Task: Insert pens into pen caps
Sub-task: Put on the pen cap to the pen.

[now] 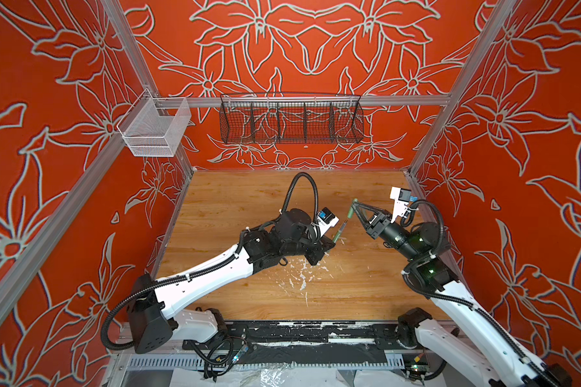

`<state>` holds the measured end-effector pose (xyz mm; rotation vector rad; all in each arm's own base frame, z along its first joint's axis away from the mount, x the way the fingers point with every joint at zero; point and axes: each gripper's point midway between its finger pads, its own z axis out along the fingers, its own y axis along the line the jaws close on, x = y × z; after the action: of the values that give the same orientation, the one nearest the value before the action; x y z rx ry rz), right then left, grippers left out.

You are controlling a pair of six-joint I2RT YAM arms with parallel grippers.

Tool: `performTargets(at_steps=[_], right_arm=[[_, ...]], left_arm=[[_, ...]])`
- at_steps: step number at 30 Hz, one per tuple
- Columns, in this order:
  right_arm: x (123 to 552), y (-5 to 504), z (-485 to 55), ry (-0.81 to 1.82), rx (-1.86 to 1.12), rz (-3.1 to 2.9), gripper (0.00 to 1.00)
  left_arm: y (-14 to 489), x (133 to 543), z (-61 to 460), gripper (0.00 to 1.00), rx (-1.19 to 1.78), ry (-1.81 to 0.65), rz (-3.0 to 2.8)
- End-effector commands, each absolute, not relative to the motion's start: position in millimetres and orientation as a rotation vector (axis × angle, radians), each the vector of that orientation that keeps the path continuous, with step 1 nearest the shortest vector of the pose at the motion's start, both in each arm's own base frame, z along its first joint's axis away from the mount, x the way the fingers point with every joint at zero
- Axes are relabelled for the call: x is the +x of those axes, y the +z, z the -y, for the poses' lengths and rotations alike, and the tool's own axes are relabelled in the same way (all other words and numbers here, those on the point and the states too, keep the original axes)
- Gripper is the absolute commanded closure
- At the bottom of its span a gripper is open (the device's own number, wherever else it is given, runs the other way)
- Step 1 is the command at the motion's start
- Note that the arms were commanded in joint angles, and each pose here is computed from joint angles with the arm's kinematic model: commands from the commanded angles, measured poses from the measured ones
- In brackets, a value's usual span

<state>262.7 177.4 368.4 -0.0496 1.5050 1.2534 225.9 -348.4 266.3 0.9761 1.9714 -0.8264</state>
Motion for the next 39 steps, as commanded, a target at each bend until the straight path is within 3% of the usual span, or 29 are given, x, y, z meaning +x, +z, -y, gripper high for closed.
performTargets(at_steps=[1,39], right_arm=[[263,375,-174,1.279,-0.019,-1.454,1.0],[262,364,-188,1.304,-0.045,-1.5,1.0]], left_arm=[[274,223,350,1.0,0.976,-0.843,-1.937],[283,242,339,1.0,0.887,-0.727,-1.943]])
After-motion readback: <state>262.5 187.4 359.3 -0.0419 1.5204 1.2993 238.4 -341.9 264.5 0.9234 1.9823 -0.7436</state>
